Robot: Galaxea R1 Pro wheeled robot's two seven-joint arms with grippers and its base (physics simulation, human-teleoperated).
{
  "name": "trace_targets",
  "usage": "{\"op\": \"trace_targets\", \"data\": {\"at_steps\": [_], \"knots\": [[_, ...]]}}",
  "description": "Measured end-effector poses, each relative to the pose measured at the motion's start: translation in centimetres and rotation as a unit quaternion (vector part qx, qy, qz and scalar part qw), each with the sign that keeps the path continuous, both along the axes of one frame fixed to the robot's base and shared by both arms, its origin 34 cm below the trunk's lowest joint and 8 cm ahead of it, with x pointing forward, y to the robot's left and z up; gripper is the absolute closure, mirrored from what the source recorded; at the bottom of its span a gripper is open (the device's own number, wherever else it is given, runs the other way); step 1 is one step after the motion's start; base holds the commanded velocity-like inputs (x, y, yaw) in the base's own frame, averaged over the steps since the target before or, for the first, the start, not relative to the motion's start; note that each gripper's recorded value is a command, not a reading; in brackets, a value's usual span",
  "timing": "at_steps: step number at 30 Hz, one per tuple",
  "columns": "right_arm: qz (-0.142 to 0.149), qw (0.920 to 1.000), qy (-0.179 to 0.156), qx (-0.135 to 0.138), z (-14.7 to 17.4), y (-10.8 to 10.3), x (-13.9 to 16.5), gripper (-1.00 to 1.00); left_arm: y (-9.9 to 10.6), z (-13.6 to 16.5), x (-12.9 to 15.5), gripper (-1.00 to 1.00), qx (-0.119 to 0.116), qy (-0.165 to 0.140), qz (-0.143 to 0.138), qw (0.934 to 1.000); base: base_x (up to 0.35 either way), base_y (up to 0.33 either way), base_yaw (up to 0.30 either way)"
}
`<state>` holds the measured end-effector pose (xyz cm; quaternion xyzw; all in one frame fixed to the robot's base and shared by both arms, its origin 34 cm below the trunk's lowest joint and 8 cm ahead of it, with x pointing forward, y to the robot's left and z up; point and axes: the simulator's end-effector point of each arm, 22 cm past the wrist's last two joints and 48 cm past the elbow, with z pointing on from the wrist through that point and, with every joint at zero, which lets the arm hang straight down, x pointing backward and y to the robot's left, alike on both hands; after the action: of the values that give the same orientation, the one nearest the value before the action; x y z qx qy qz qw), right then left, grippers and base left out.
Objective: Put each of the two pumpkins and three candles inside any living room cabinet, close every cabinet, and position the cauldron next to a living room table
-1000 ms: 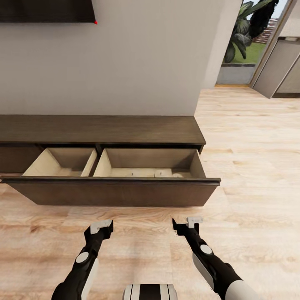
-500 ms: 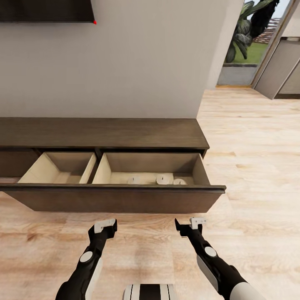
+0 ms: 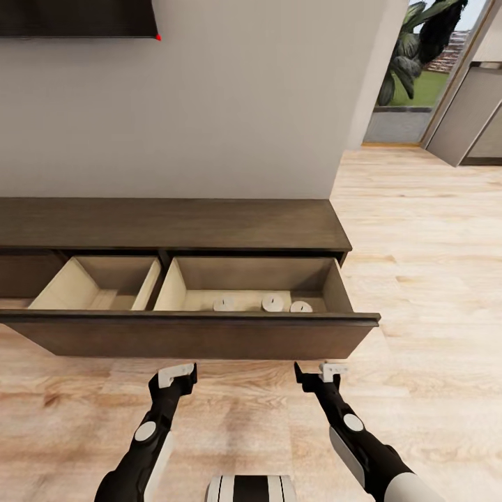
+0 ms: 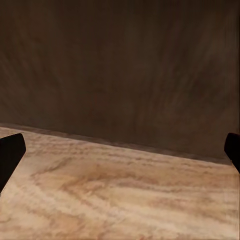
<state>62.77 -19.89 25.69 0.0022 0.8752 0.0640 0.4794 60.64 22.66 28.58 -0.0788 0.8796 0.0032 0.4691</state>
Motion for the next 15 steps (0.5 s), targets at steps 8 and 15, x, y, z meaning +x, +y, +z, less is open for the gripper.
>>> {"op": "trace_targets", "data": {"at_steps": [8, 15], "knots": [[-0.007, 1.0, 0.0, -0.005, -0.8, -0.7, -0.9, -1.0, 0.1, 0.5, 0.3, -1.0, 0.002, -0.014, 0.0, 0.9999, 0.0, 0.0, 0.0], [-0.012, 0.9992, -0.039, 0.004, 0.7, 0.0, -0.1, -1.0, 0.0, 0.5, 0.3, -1.0, 0.001, -0.015, 0.0, 0.9999, 0.0, 0.003, 0.0]]}}
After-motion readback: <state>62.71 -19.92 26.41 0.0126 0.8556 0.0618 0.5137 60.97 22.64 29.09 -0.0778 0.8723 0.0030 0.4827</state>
